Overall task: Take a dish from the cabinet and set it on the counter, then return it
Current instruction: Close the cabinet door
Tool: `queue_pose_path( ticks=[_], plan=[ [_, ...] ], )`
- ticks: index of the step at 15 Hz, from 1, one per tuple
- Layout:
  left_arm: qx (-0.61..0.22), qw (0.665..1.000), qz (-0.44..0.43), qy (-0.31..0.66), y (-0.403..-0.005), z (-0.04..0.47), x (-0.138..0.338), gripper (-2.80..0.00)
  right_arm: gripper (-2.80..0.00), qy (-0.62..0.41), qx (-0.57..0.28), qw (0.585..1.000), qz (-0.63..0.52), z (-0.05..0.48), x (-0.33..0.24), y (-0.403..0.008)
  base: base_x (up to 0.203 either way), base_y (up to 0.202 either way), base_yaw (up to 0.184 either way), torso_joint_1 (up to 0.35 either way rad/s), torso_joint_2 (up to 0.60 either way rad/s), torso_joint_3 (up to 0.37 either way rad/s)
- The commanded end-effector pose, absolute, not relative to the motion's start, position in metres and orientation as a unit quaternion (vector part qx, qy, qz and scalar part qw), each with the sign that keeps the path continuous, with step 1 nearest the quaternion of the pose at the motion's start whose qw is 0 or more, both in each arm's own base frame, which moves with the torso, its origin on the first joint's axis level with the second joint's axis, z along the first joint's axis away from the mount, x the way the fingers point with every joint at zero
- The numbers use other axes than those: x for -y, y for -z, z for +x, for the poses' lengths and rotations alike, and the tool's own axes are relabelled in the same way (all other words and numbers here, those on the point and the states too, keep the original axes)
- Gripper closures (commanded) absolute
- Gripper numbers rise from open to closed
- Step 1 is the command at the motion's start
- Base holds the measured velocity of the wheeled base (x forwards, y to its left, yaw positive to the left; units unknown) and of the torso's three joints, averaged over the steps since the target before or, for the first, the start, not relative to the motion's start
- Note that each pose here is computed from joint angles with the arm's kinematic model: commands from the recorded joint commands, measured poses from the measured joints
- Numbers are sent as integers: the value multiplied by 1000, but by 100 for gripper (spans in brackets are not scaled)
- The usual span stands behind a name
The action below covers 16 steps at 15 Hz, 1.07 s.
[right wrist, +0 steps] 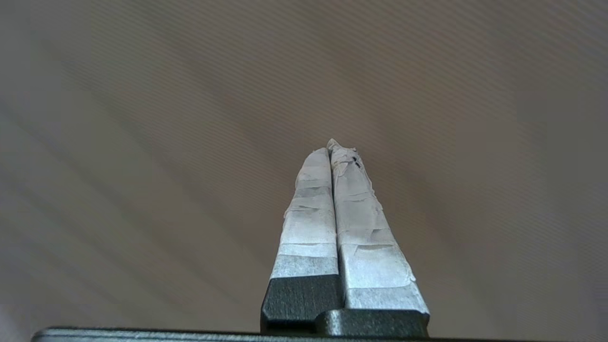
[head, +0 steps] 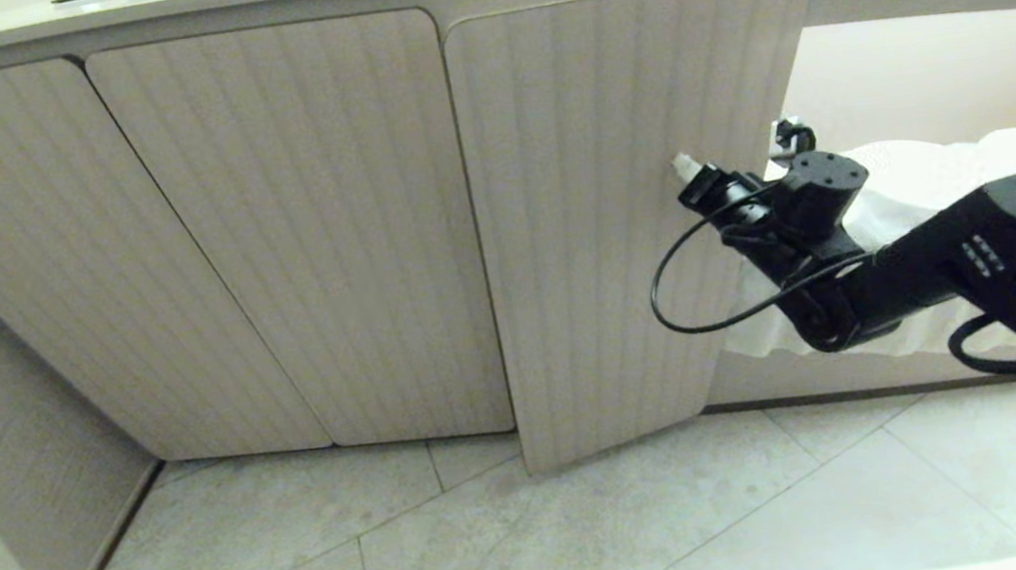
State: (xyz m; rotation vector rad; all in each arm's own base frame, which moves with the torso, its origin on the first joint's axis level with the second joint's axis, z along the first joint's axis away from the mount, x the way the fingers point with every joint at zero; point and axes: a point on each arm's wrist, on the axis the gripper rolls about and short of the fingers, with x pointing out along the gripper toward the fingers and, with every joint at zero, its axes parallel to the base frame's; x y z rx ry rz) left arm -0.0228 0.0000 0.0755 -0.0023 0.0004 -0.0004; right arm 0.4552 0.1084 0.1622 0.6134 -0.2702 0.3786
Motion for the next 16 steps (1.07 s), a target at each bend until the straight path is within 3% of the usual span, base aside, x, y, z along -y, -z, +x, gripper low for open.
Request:
queue_pose_path(
  ticks=[1, 6, 16],
  plan=[
    [0, 1000, -1, 0, -75, -23, 0, 0, 0, -170, 129, 929, 302, 457, -108, -152, 0, 0, 0, 0, 0, 0],
    [0, 1000, -1, 0, -75, -23, 0, 0, 0, -155, 112, 942, 275, 435, -102, -143, 0, 0, 0, 0, 0, 0],
    [0, 1000, -1, 0, -75, -23, 0, 0, 0, -147, 111, 957, 223, 328, -77, -192, 0, 0, 0, 0, 0, 0]
  ],
)
